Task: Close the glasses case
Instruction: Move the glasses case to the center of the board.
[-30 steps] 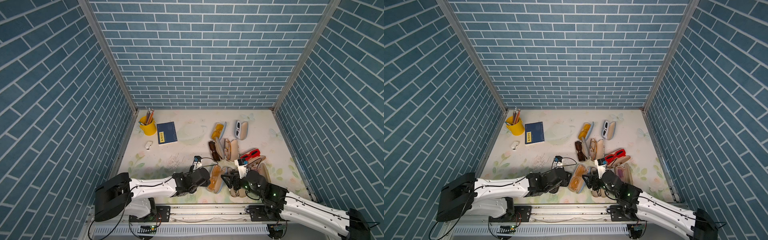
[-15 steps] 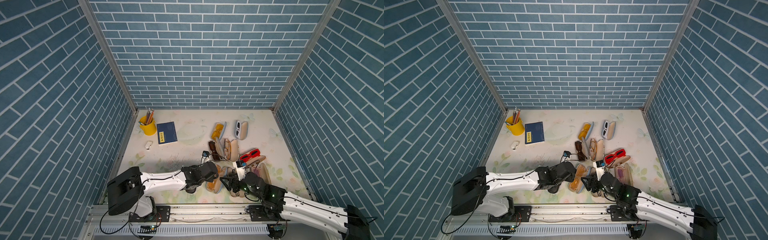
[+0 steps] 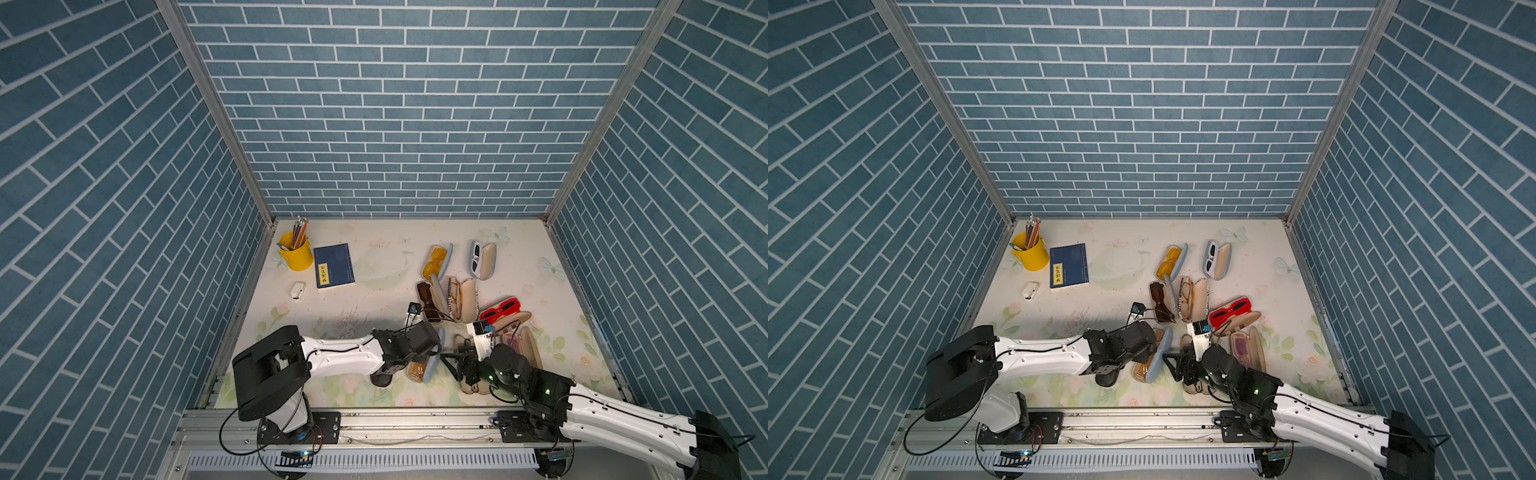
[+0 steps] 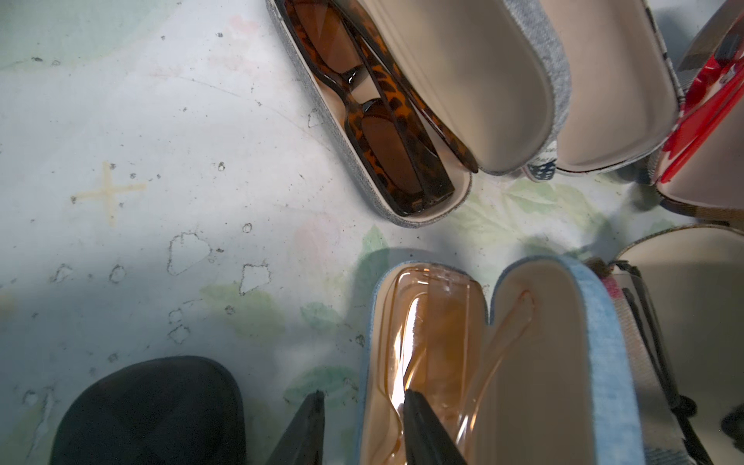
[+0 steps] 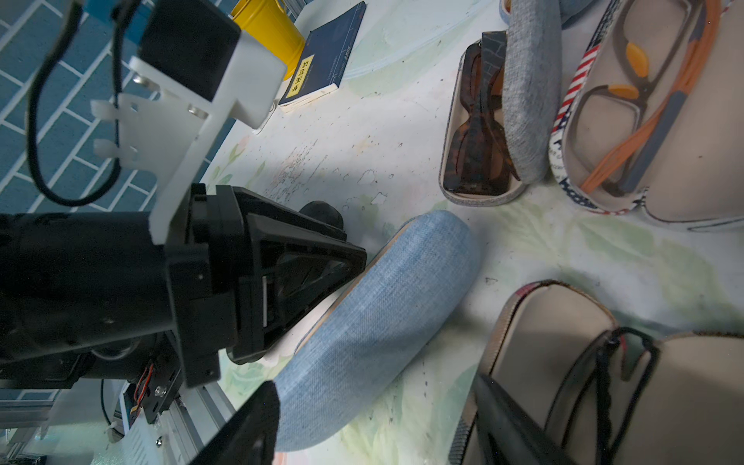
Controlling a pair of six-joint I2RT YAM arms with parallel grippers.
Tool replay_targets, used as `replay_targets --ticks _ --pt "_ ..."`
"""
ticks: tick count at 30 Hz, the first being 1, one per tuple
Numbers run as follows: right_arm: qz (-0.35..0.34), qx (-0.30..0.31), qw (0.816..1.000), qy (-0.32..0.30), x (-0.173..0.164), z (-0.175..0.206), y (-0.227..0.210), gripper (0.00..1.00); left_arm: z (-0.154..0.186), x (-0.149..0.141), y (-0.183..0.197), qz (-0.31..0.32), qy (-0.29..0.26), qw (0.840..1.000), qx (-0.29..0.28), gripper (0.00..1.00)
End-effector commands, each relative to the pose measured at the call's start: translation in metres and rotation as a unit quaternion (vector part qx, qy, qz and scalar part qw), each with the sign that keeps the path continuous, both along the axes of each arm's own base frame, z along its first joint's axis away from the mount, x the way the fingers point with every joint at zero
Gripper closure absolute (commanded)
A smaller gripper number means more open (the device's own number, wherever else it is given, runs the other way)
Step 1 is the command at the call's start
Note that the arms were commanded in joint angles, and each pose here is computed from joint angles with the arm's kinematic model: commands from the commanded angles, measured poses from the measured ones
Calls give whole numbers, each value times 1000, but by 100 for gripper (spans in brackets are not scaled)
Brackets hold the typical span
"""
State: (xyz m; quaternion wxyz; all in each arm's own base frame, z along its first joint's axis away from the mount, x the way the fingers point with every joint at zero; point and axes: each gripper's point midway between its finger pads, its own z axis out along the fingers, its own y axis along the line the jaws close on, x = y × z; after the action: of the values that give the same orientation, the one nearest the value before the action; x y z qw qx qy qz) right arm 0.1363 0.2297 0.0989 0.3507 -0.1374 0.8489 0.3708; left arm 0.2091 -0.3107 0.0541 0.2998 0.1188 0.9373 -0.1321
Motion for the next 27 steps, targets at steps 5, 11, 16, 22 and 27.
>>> replay_targets --ticks 5,11,16,22,27 --pt "-8 7 1000 -3 3 10 2 25 -21 -4 7 -4 15 1000 21 66" --pt "-6 8 1000 -5 2 12 3 25 -29 -4 12 2 20 1000 23 73" --pt "2 16 1000 -7 1 15 6 25 -38 -8 17 2 29 999 25 77" --pt "9 16 1000 -4 -1 15 10 26 -39 -12 28 16 31 999 13 79" --pt "16 16 1000 -1 -3 12 16 27 -39 -16 36 27 33 999 -2 82"
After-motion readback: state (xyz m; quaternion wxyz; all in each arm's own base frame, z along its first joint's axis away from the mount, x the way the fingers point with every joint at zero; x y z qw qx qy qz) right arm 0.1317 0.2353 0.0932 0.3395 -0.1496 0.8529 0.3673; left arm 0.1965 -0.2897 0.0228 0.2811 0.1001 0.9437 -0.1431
